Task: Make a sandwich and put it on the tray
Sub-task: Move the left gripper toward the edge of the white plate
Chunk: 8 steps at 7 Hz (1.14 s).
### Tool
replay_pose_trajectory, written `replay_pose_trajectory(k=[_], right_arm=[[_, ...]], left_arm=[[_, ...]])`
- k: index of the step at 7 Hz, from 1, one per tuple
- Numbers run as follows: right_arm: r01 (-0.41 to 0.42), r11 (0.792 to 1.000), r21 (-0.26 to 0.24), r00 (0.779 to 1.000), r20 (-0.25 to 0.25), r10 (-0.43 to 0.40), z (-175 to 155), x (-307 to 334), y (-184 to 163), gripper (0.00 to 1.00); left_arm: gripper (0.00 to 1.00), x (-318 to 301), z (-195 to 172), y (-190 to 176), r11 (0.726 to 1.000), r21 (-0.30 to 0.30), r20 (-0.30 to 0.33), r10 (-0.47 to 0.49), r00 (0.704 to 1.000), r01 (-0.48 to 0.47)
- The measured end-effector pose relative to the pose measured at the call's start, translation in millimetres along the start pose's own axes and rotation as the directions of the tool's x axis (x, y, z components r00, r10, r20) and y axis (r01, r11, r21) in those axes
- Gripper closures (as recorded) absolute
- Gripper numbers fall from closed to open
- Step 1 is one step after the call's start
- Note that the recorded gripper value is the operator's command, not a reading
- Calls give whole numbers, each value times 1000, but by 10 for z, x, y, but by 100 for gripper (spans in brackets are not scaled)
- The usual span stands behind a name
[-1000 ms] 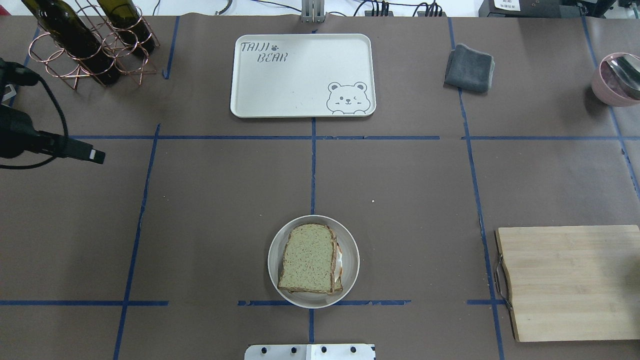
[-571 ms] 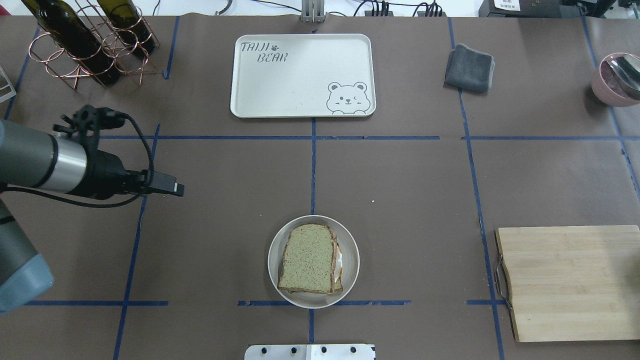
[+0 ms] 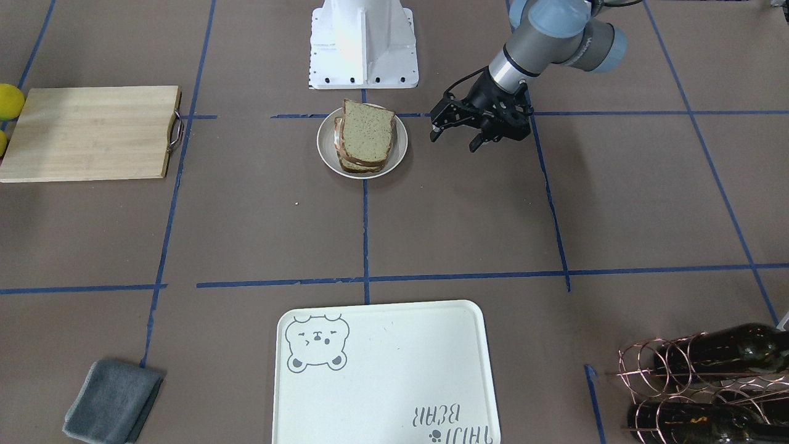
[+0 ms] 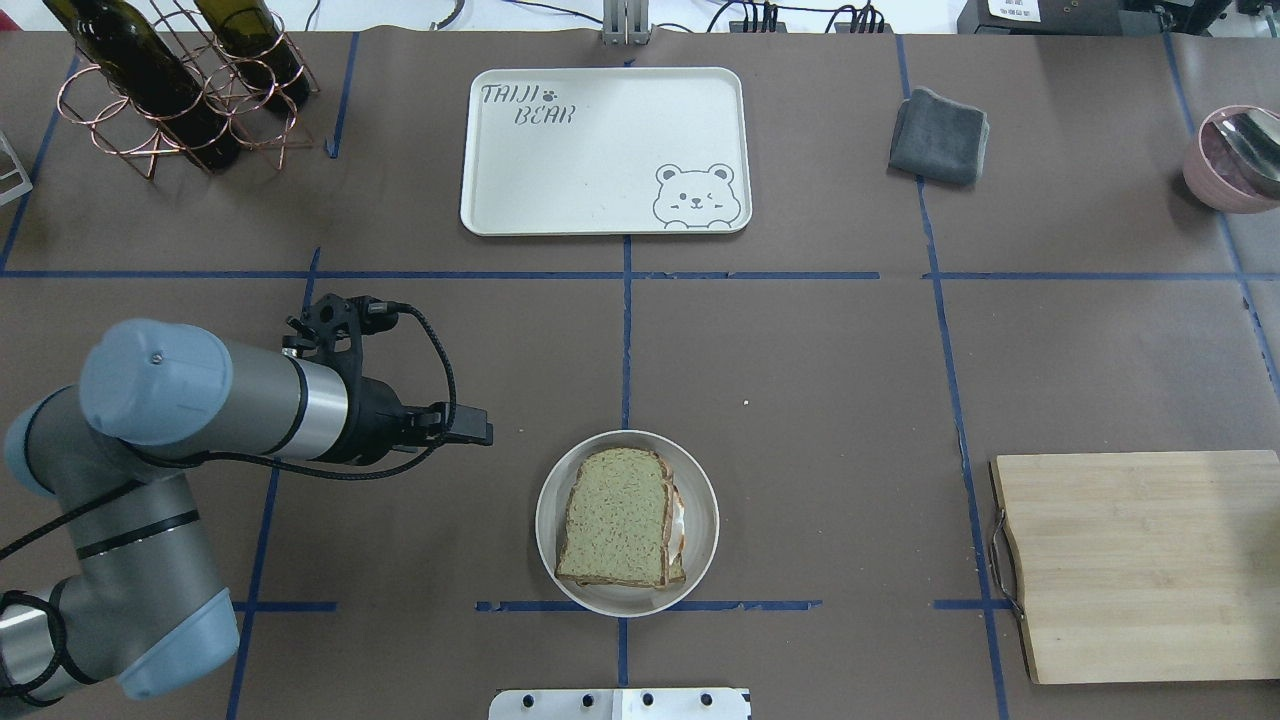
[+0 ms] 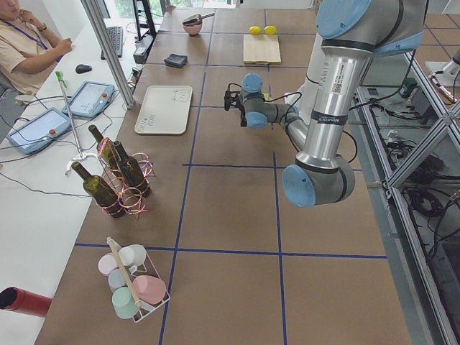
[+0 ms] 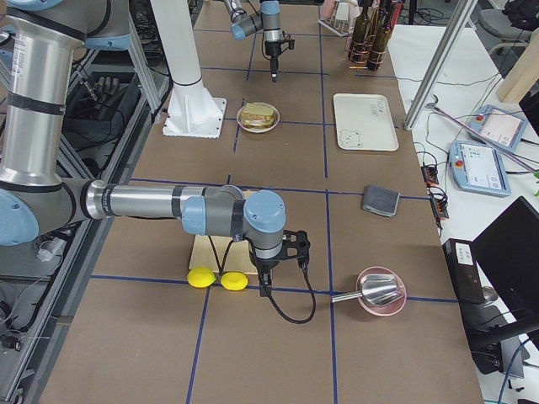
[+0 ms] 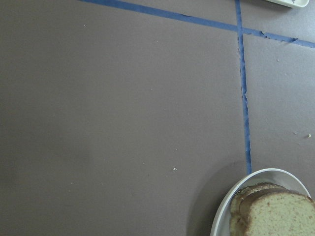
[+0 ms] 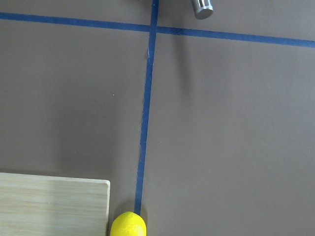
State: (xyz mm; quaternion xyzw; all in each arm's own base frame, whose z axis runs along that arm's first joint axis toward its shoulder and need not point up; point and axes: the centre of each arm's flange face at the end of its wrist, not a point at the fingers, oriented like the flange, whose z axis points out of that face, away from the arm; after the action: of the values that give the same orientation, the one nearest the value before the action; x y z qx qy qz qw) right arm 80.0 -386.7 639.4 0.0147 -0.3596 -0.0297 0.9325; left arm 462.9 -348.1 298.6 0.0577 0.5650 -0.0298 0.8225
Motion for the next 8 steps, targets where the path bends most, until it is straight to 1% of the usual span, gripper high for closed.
replay_pose_trajectory(k=[2,3,4,5,6,7,8], right_arm=[[-3,1000,1,1000,3,3,-17,9,-1,0],[-4,1000,2,1000,4,4,-17,9,3,0],[-4,1000,2,1000,5,4,-15,11,6,0],[-4,1000,2,1000,5,4,-14,13,7,0],[-4,1000,2,1000,5,4,-11,15,12,0],[-4,1000,1,1000,5,4,-7,18,19,0],[-5,1000,0,1000,5,5,-3,21,25,0]], left_arm=[[12,179,308,219,1000,-18,2,-17,1000,17],[12,234,391,288,999,-30,0,-15,1000,15],[15,278,453,340,999,-40,-1,-13,1000,13],[34,314,509,378,999,-48,-1,-11,1000,11],[61,343,550,408,998,-55,-1,-10,1000,10],[72,360,571,431,998,-59,-2,-10,1000,10],[72,375,585,452,998,-63,-3,-8,1000,8]])
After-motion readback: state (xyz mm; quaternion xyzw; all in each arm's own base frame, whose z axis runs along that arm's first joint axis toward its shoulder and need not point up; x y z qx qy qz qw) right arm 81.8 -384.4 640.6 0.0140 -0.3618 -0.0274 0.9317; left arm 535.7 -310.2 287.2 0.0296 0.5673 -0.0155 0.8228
